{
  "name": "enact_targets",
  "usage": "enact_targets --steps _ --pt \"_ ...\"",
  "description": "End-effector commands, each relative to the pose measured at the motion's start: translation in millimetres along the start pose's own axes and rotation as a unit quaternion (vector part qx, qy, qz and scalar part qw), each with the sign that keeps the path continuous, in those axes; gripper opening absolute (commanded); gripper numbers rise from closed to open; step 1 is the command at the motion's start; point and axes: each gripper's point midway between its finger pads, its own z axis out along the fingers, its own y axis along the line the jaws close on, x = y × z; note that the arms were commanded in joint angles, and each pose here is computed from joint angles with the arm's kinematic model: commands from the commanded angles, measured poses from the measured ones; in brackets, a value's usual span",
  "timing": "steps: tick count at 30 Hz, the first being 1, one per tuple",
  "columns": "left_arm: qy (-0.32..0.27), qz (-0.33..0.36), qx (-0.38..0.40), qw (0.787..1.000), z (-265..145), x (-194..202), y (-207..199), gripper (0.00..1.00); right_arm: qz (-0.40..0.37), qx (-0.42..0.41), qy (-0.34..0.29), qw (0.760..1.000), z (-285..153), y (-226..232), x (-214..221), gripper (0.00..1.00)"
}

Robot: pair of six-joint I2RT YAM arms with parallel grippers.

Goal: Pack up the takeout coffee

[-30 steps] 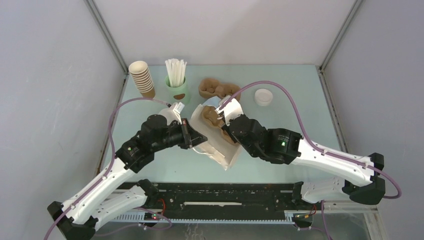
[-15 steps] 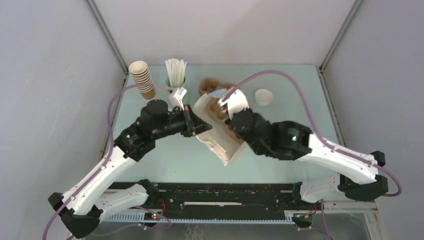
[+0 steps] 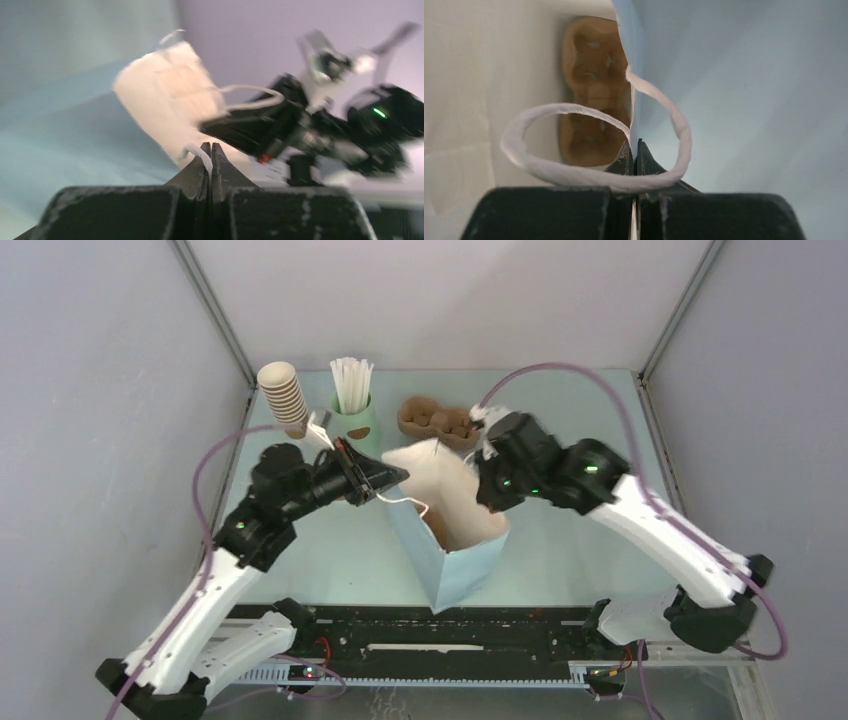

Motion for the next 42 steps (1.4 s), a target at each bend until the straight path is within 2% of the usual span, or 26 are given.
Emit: enact_targets --steps 1,2,3,5,8,11,13,15,22,24,27,30,33,38,42 --pt "0.014 -0.081 -0.122 0.989 22 19 127 0.00 0.020 -0.019 0.093 0.995 79 2 51 0.00" --pt "0.029 -0.082 -0.129 0.988 25 24 133 0.00 0.030 -0.027 0.114 0.993 87 3 57 0.00" --pt "0.057 -0.078 -0.114 0.989 27 28 122 0.00 0.030 -0.032 0.127 0.991 86 8 56 0.00" --pt "0.077 -0.042 -0.099 0.991 24 24 89 0.00 0.005 -0.026 0.089 0.996 66 20 33 0.00" --pt "0.037 0.018 -0.050 0.998 4 1 20 0.00 -0.009 -0.045 0.015 0.999 21 37 -5 0.00" --pt "-0.007 0.035 -0.019 0.999 -17 -12 -11 0.00 -0.001 -0.053 -0.011 0.999 -4 40 -18 0.00" --pt "-0.010 0.037 -0.028 0.999 -19 -10 -4 0.00 0.002 -0.048 -0.009 0.999 -3 37 -13 0.00" --pt "-0.002 0.026 -0.053 0.998 -13 -3 20 0.00 0.007 -0.044 0.004 0.999 10 33 -2 0.00" --pt "0.051 -0.005 -0.147 0.988 16 28 125 0.00 0.024 -0.015 0.051 0.998 80 12 30 0.00" --pt "0.064 -0.007 -0.149 0.987 19 27 129 0.00 0.019 -0.006 0.057 0.998 82 11 26 0.00" --pt "0.065 0.032 -0.118 0.990 17 14 93 0.00 -0.002 -0.010 0.010 1.000 56 22 -6 0.00" --pt "0.033 0.084 -0.068 0.994 4 -6 44 0.00 -0.033 -0.024 -0.046 0.998 26 31 -28 0.00" --pt "0.010 0.119 -0.039 0.992 -8 -13 23 0.00 -0.055 -0.040 -0.108 0.992 7 34 -42 0.00" --pt "-0.001 0.128 -0.015 0.992 -9 -3 36 0.00 -0.071 -0.079 -0.225 0.968 -20 36 -61 0.00" --pt "0.021 0.123 -0.008 0.992 -4 19 61 0.00 -0.102 -0.068 -0.280 0.952 -21 35 -68 0.00"
